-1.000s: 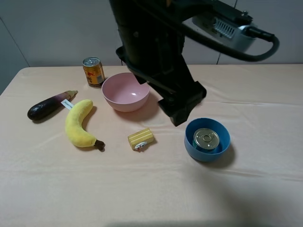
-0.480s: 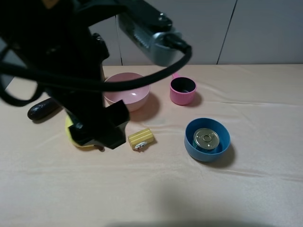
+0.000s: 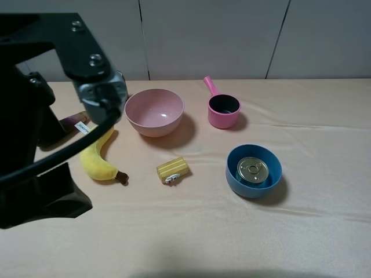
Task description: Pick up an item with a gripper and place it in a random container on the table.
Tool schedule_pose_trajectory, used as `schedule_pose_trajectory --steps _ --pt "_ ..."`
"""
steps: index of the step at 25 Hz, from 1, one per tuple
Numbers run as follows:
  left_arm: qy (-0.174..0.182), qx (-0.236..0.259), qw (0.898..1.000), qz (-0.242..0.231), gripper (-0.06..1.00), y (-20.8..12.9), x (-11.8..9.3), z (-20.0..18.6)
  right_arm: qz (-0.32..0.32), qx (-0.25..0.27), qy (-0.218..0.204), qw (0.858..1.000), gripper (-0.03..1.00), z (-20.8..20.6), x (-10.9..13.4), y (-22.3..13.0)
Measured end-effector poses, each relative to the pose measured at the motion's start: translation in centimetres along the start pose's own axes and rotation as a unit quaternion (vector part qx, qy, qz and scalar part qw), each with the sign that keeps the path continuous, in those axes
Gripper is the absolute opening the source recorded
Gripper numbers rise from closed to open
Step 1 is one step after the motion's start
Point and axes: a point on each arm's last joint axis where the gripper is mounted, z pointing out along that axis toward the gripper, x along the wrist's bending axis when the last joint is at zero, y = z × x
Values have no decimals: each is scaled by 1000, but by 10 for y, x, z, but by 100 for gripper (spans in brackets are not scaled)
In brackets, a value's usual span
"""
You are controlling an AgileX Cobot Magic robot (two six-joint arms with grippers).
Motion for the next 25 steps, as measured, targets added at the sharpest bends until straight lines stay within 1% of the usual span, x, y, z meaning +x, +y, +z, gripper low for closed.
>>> schedule_pose_trajectory --steps 5,9,13,17,20,25 --pt "0 11 1000 -2 99 -21 0 4 0 0 0 1000 69 0 0 0" --pt "6 22 1000 -20 99 -44 5 10 0 0 0 1000 69 0 0 0" --pt "12 33 998 -53 99 -68 13 23 0 0 0 1000 69 0 0 0" --pt "18 42 994 -96 99 -88 20 35 0 0 0 1000 69 0 0 0" --pt "30 42 990 -132 99 -99 28 38 0 0 0 1000 69 0 0 0" --pt "54 30 979 -193 99 -111 42 32 0 0 0 1000 69 0 0 0"
